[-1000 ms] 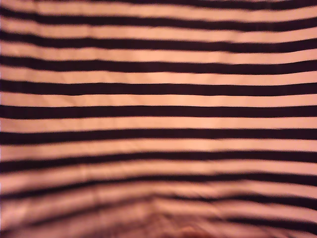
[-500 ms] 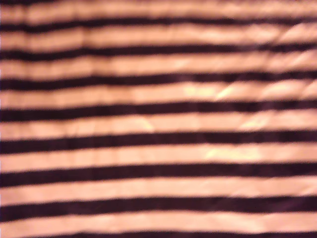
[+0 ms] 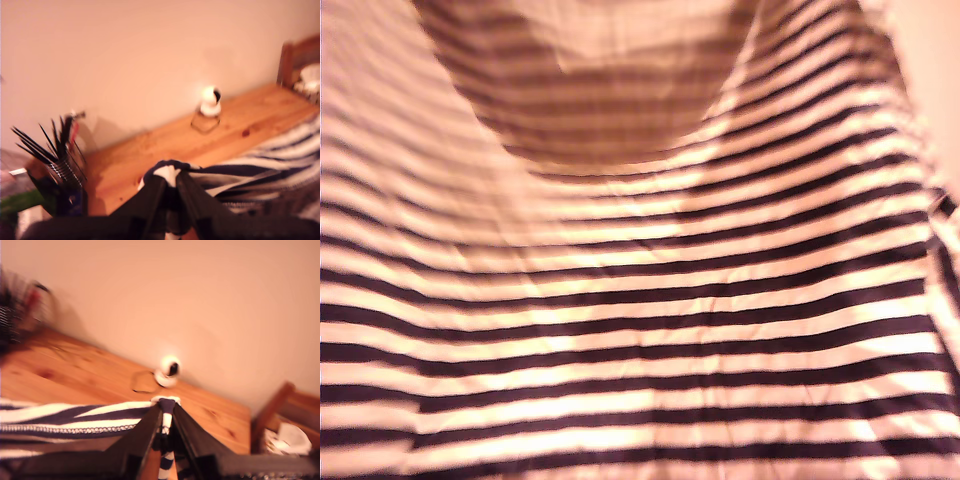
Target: Fold the t-shirt in front of you. After folding it, place it to the right side.
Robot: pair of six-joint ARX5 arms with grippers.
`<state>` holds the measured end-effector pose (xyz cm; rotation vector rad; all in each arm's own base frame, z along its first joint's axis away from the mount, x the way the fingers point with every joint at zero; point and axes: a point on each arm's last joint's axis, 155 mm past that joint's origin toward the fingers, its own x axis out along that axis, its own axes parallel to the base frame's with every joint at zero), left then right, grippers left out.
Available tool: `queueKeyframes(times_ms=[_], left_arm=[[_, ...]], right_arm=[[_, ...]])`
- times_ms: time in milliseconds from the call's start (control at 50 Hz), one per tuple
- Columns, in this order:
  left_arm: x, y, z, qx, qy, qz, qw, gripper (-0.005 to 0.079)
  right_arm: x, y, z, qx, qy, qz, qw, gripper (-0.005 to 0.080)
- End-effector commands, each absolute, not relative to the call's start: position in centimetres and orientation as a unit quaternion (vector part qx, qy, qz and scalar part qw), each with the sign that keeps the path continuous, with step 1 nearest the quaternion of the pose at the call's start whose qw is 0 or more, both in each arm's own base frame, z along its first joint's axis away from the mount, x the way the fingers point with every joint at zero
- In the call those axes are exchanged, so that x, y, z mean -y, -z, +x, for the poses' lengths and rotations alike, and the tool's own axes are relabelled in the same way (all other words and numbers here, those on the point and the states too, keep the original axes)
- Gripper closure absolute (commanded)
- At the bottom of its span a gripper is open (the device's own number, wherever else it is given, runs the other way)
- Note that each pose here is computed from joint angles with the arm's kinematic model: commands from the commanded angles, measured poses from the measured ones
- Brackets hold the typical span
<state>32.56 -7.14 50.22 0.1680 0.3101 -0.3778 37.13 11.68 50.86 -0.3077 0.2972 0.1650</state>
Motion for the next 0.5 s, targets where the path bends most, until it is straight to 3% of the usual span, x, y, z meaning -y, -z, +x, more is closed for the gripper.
queueKeyframes(times_ms=[0, 180, 480], left_arm=[[7.1, -51.1, 32.8, -0.134, 0.184, 0.09, 0.969, 0.0762], [7.2, -51.2, 35.4, -0.121, 0.182, 0.101, 0.97, 0.0762], [6.6, -49.5, 36.7, -0.14, 0.176, 0.1, 0.969, 0.0762]], right_arm=[[-10.9, -51.4, 37.6, -0.139, -0.069, -0.148, 0.977, 0.0765], [-11.0, -50.8, 40.5, -0.136, -0.086, -0.128, 0.979, 0.0765], [-9.8, -50.3, 41.2, -0.143, -0.103, -0.098, 0.98, 0.0765]])
